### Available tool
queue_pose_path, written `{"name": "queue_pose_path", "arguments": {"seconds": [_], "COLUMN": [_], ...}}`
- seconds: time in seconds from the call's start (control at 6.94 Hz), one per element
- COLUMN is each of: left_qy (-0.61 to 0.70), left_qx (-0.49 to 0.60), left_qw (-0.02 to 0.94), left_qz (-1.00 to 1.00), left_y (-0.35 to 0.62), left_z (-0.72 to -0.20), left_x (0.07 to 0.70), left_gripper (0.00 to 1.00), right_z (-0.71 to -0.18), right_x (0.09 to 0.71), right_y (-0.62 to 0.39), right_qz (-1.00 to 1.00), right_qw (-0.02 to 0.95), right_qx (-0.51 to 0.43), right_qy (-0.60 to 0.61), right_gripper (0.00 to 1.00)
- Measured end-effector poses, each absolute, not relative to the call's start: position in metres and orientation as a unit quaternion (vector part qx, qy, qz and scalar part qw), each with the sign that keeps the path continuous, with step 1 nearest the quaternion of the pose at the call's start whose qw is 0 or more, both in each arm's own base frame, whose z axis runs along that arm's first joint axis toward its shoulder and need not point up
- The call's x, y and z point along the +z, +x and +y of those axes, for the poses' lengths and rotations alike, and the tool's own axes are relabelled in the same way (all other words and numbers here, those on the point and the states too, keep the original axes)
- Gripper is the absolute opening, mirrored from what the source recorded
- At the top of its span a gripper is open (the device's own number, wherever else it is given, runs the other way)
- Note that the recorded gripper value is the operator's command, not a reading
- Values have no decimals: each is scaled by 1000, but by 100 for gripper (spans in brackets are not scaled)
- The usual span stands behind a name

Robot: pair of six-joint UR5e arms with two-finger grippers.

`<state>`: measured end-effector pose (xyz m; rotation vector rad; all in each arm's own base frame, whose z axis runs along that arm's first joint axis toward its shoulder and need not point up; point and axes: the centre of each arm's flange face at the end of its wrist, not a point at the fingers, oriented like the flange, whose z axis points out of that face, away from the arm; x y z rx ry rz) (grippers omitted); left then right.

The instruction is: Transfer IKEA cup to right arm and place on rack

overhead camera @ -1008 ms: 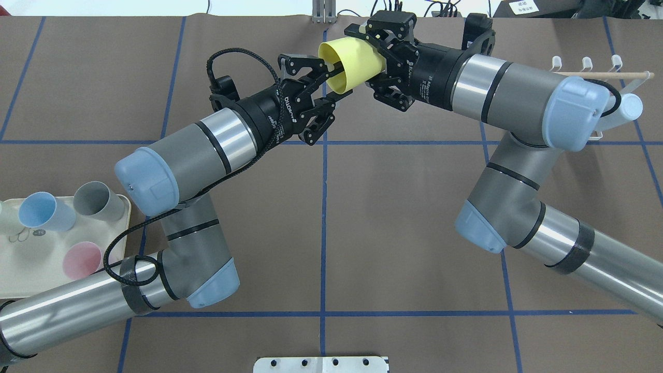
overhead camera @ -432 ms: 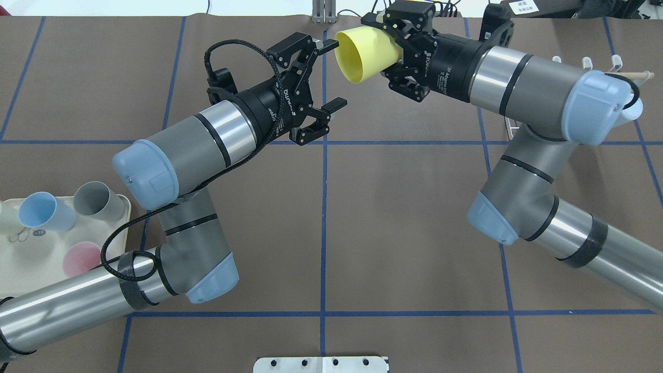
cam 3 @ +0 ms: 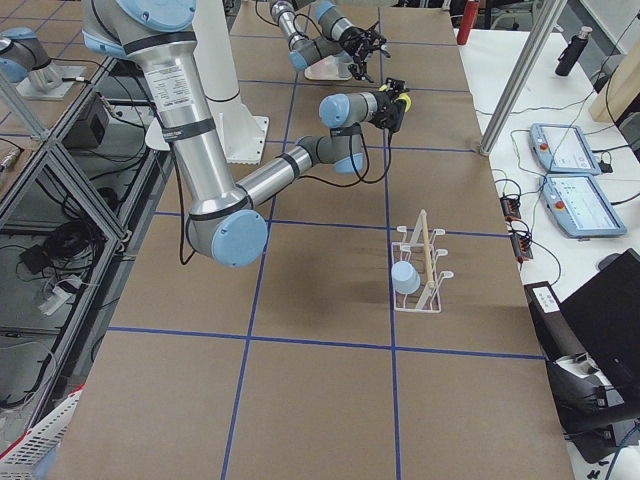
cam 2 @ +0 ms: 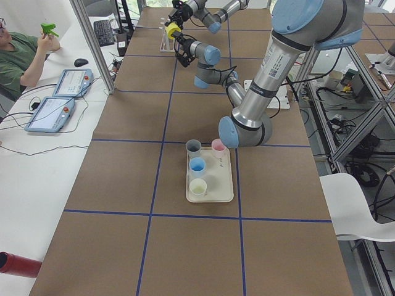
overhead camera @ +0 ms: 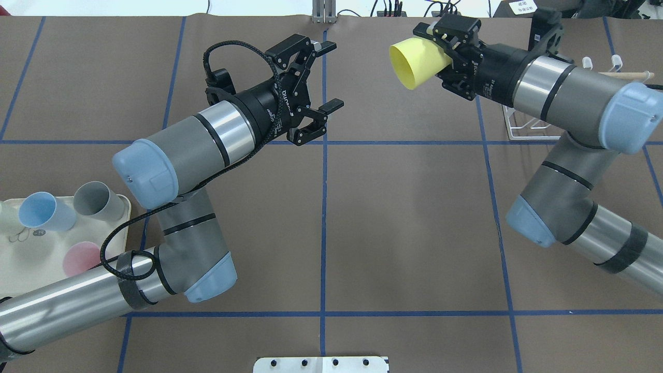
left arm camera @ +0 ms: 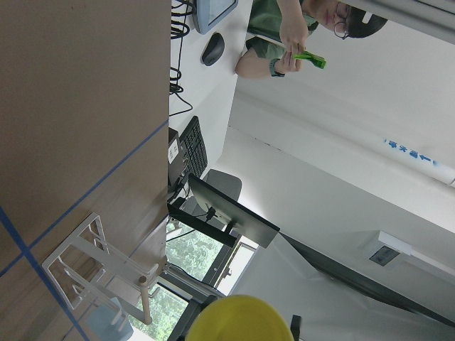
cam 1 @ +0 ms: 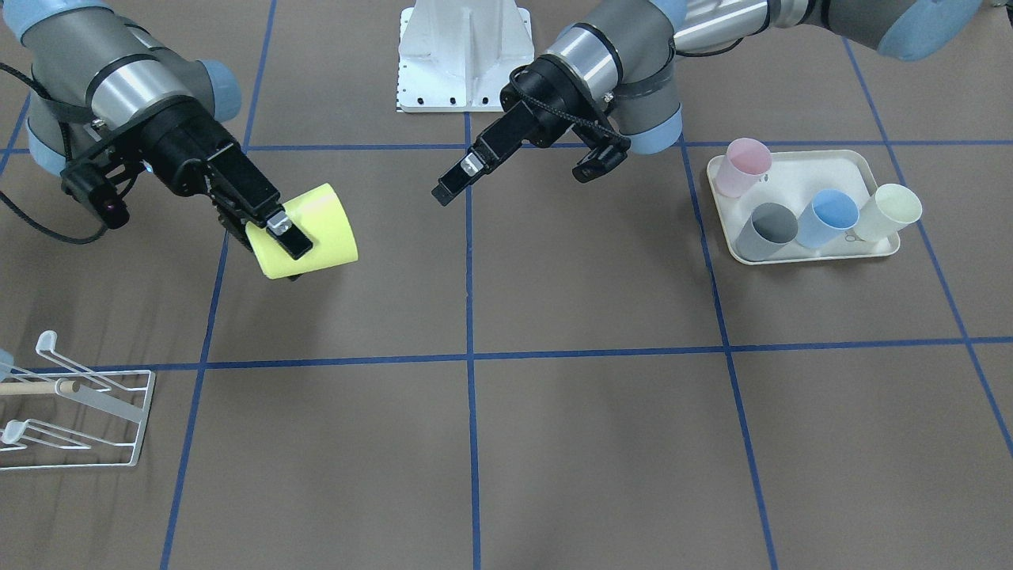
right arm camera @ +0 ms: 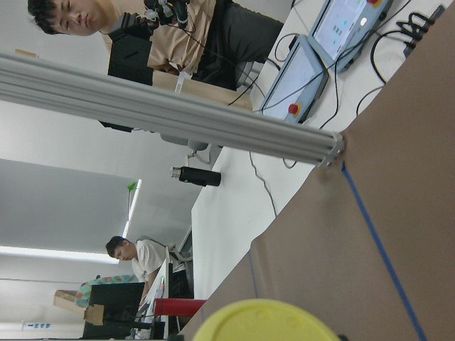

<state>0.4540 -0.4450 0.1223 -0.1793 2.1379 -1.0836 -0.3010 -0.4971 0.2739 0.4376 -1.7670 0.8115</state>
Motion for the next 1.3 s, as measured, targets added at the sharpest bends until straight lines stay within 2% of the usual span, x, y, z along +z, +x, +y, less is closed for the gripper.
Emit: {"name": "queue_pose_path", "arguments": {"seconds": [0.29, 0.58, 0.86, 1.3], "left_qy": [-5, 92, 153, 181], "left_qx": [-420, -400, -352, -295], "left_qw": [430, 541, 664, 782], "left_qz": [799, 734, 642, 518], "left_y": [463, 448, 398, 352], "left_z": [-450, -442, -410, -387], "left_x": [146, 168, 158, 162], "left_gripper": [100, 100, 100, 100], "right_z": [-496, -497, -501, -502], "right_x": [339, 390, 408, 435], "right_y": [-271, -231, -207, -188], "right_qz": [-667, -561, -428, -286], "right_qw": [589, 656, 729, 779], "right_qx": [354, 336, 306, 246], "right_qy": [288, 378, 439, 500], "right_gripper": [0, 0, 0, 0]}}
